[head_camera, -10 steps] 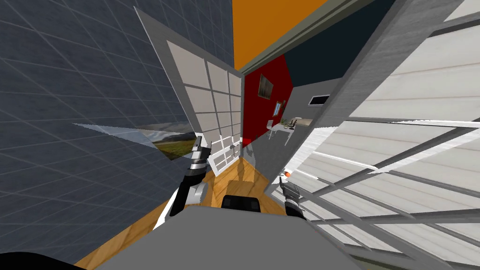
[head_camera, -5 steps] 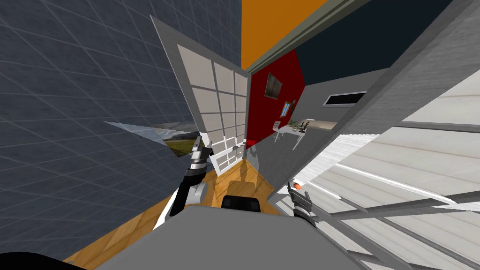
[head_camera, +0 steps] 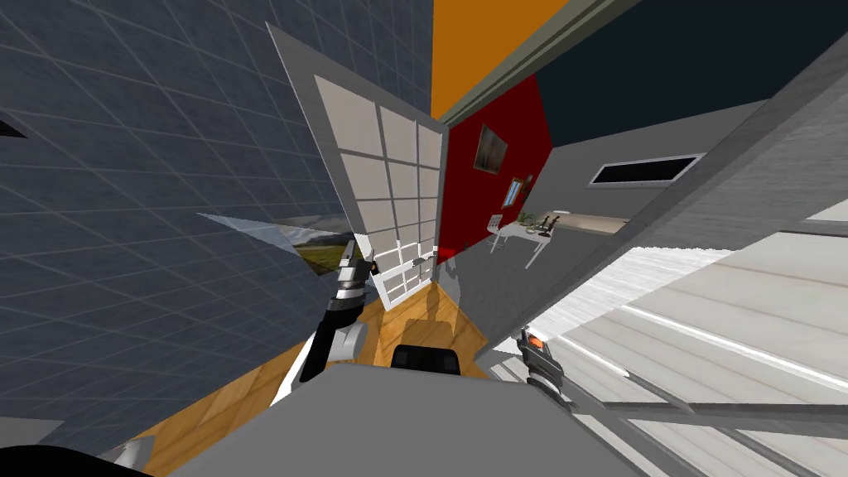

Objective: Pull the door open

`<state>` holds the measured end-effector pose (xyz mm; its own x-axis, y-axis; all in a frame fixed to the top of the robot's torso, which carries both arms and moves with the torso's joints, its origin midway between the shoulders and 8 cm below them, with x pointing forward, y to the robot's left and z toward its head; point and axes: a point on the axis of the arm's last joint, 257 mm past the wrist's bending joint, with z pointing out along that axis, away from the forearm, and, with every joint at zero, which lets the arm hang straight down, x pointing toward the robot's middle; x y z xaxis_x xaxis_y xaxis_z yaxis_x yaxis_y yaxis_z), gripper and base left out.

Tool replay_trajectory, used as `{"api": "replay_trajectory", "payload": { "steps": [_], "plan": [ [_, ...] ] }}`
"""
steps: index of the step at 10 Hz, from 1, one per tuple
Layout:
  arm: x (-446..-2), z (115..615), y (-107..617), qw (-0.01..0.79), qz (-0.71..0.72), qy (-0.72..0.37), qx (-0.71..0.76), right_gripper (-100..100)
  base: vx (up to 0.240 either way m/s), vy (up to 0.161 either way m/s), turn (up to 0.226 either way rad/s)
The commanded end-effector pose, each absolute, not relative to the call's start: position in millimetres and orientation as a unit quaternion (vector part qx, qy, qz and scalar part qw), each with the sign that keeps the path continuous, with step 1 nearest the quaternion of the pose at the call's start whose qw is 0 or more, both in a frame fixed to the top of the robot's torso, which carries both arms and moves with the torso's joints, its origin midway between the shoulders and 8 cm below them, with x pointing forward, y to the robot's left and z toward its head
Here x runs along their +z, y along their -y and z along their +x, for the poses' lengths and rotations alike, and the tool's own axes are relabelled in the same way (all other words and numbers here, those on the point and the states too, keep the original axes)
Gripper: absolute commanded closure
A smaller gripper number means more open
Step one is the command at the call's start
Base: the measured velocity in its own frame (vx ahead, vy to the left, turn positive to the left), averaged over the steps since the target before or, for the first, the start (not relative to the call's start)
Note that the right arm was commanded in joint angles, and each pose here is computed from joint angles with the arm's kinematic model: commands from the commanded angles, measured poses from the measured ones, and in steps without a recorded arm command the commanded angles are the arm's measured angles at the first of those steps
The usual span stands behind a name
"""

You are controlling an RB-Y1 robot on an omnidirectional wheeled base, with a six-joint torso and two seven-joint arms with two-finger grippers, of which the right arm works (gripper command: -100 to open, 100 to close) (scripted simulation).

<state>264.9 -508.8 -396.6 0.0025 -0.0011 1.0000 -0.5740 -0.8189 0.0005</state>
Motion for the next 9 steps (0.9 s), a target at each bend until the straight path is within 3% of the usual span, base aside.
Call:
{"api": "replay_trajectory", "payload": {
  "steps": [1, 5, 9],
  "plan": [
    [-397, 265, 509, 0.213, 0.676, 0.213, 0.673, 100, -0.011, 0.006, -0.017],
    [-397, 265, 509, 0.213, 0.676, 0.213, 0.673, 100, -0.001, 0.001, 0.002],
    [-396, 270, 496, 0.193, 0.681, 0.191, 0.68, 100, -0.147, 0.043, 0.041]
  ]
}}
